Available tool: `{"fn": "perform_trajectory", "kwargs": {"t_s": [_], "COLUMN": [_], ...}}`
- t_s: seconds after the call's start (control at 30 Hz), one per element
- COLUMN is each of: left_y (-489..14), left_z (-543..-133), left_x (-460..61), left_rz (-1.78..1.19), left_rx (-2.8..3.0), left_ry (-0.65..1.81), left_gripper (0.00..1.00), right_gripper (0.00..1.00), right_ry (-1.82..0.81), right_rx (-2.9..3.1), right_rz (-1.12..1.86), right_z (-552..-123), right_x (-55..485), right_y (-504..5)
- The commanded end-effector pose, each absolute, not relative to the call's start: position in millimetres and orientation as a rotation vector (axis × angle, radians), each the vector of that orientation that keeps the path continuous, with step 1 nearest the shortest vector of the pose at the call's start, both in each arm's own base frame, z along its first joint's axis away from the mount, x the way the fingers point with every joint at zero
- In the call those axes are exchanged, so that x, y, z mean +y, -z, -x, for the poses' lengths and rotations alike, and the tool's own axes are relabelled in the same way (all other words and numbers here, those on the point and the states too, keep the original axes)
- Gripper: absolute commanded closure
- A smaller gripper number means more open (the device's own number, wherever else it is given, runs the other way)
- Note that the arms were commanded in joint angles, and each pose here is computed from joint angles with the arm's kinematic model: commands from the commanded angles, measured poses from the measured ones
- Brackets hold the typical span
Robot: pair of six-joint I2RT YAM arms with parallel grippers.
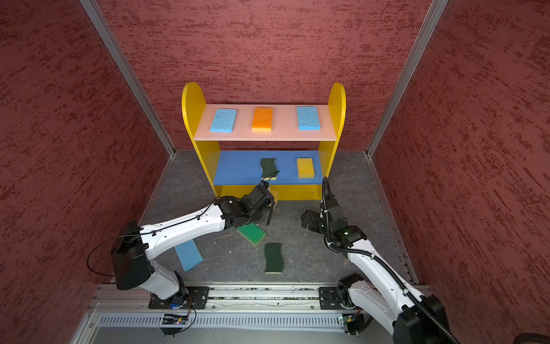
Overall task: Arrange cleaning sponges on a shelf
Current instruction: Pick up the cleaning sponge from the center of the table, then place the cleaning sponge on the shelf.
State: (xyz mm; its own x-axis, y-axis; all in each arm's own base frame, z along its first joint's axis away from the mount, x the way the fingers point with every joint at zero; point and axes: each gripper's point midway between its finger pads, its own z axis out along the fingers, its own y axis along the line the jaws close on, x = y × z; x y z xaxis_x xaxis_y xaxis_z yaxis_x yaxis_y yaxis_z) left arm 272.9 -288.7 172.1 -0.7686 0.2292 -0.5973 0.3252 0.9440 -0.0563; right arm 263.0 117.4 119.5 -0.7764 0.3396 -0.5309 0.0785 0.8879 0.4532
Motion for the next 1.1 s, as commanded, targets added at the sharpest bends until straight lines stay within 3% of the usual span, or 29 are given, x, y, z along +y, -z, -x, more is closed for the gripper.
{"fn": "perform_trajectory", "kwargs": {"t_s": [0.0,0.4,1.07], "left_y": [-176,-200,-224], "left_z": [-272,-283,-357], "left_x": [-263,-210,-169], "left_rz": [-0.323,-0.170,0.013], "left_rx": [2.490,2.472,2.294], "left_ry": [0.149,0.127,0.146], "left_gripper": [0.34,0.34,0.35], "right_gripper": [0.02,0.02,0.01], "right_ry": [-0.601,-0.626,-0.598], "right_rx": [2.371,2.368,2.386], "right_rz": [-0.306,-0.309,-0.290], "right_z": [-274,-284,-288], "right_x": [126,133,133], "right_y": [-135,-134,-132]}}
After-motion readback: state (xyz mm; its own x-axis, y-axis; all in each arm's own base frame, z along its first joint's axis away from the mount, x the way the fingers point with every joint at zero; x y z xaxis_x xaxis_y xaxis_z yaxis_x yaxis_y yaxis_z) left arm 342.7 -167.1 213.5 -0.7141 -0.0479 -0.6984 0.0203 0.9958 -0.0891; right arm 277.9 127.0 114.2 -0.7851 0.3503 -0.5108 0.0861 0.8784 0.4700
